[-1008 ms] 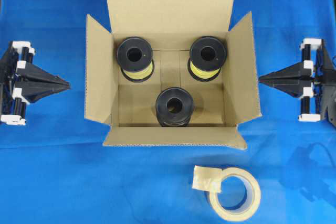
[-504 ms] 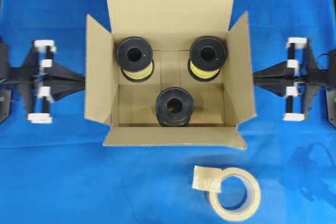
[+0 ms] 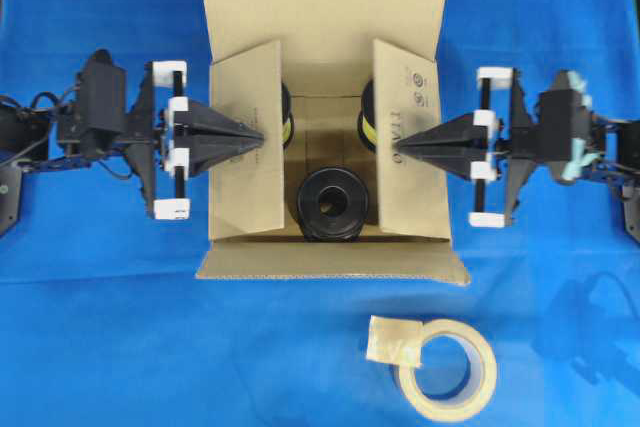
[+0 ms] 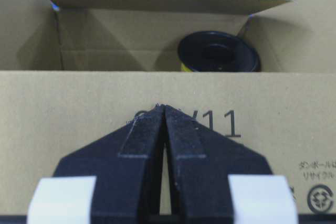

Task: Close the cardboard box.
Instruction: 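Push the left and right side flaps inward with both grippers, then press the back flap down with the left gripper over the side flaps, then lift the right gripper away and lower it toward the front flap, then push the front flap up and over with the right gripper, then raise the left gripper off the box and move it behind the back flap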

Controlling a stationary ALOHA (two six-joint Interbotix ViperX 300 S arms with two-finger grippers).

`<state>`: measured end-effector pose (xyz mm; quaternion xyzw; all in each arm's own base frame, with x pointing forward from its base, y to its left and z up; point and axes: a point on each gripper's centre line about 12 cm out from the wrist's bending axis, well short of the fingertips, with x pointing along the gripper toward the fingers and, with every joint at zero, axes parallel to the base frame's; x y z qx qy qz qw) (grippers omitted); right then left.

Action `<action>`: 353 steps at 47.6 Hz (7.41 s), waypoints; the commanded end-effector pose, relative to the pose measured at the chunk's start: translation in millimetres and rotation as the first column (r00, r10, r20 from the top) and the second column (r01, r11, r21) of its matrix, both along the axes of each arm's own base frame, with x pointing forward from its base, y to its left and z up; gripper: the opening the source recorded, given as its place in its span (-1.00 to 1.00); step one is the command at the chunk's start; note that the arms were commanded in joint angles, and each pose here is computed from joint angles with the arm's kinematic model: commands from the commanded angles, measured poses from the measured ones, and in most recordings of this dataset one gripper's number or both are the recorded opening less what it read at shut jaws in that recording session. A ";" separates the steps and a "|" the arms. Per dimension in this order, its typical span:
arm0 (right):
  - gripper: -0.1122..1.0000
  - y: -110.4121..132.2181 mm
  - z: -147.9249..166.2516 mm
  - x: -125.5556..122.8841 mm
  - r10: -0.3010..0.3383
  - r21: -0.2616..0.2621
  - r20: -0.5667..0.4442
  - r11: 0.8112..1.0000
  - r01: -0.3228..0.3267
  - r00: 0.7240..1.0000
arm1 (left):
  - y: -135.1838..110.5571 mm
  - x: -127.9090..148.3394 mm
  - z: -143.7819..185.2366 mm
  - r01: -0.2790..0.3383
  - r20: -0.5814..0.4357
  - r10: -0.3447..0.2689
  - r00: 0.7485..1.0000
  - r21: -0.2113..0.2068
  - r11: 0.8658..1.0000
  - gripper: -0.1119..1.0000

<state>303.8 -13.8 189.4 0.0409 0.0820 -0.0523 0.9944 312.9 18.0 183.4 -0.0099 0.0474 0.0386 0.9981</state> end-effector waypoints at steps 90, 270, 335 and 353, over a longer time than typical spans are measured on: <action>-0.80 -0.3 -23.5 18.6 -0.011 0.048 -0.105 0.999 0.017 0.994 | 76.2 123.7 15.1 -0.137 -0.053 0.142 0.988 0.088 0.987 -0.80; -0.80 20.7 -4.3 -10.5 0.092 0.037 -0.228 0.996 -0.086 0.969 | 84.2 124.5 -19.9 -0.154 -0.130 0.160 0.978 0.054 0.987 -0.80; -0.80 19.3 -22.6 -5.0 0.072 0.066 -0.280 0.996 -0.056 0.957 | 152.0 119.9 117.5 -0.224 -0.329 0.254 0.909 0.126 0.966 -0.80; -0.80 19.3 -22.8 -4.8 0.072 0.066 -0.279 0.996 -0.055 0.958 | 206.3 126.0 110.1 -0.255 -0.610 0.259 0.749 0.096 0.962 -0.80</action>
